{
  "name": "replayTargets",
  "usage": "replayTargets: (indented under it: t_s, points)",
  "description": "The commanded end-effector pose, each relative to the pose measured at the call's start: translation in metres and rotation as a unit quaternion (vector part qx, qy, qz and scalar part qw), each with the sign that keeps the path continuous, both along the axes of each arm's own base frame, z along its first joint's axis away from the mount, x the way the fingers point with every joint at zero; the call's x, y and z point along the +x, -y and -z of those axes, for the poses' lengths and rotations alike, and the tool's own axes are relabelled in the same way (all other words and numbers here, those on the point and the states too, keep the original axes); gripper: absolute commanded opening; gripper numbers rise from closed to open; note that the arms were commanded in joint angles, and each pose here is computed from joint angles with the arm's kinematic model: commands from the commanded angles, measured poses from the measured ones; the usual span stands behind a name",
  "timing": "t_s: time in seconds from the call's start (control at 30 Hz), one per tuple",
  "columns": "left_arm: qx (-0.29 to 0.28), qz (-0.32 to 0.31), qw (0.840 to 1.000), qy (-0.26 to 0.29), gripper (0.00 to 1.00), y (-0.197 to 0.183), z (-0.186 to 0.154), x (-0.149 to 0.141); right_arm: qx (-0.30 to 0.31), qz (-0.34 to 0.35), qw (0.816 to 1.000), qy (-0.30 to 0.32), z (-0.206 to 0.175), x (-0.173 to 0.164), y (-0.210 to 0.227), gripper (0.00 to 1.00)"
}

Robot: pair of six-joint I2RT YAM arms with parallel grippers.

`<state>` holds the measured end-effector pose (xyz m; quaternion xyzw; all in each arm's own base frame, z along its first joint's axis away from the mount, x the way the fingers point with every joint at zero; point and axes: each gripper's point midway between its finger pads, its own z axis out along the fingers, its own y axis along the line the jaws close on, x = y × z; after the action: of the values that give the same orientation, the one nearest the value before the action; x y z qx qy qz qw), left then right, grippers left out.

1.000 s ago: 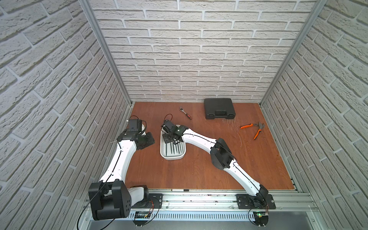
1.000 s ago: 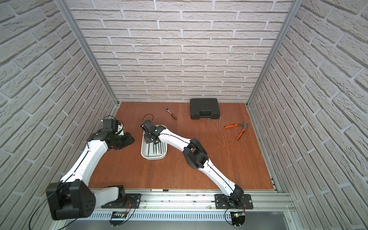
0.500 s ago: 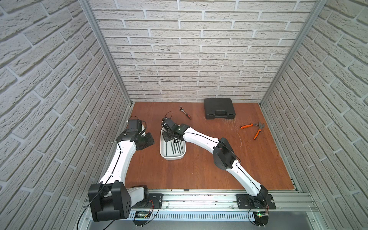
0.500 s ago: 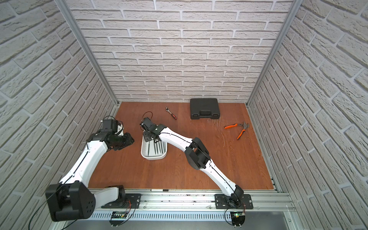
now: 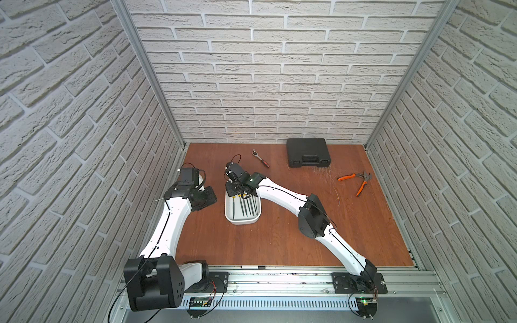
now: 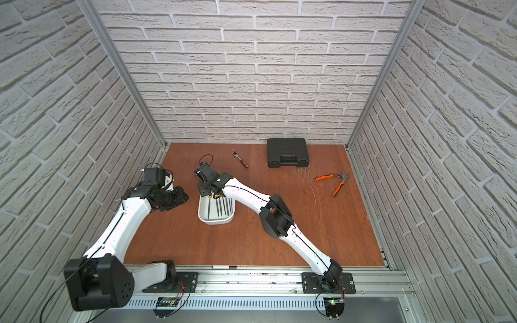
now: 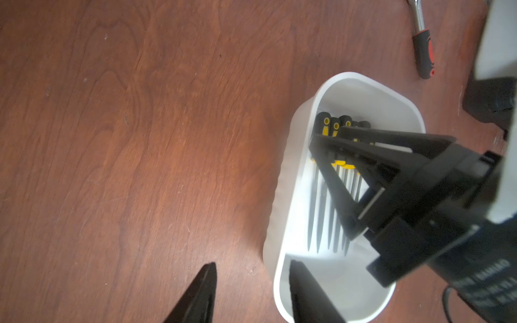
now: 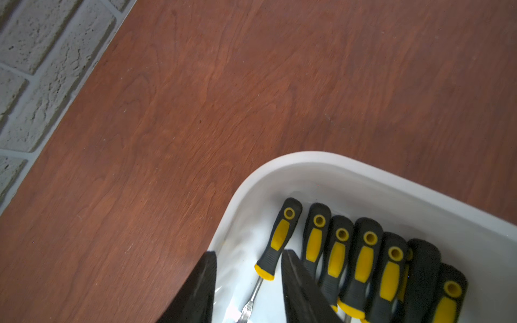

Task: Take the file tool out of the storage box
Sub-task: Pick up the file tool from the storage box.

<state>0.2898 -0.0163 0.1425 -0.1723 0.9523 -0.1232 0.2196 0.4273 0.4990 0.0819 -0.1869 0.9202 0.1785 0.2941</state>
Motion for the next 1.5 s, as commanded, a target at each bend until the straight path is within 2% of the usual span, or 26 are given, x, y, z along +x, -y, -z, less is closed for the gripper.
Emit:
replayTargets:
  t_s: [0.0,0.83,1.17,1.47]
  points:
    - [0.006,0.002,1.0,-0.003,0.49,-0.003,0.004,-0.004,-0.002,0.004,1.0,-0.014,0.015,-0.004,-0.004,0.44]
    - [0.018,0.006,1.0,-0.013,0.5,-0.006,0.012,-0.008,-0.007,0.014,0.999,-0.049,0.053,-0.009,-0.005,0.43]
    - [0.016,0.007,1.0,-0.014,0.5,-0.005,0.013,-0.006,-0.035,0.032,0.997,-0.064,0.071,-0.012,0.007,0.4]
    - [0.019,0.009,1.0,-0.012,0.5,-0.006,0.009,-0.006,-0.042,0.047,0.995,-0.073,0.079,-0.013,0.01,0.32]
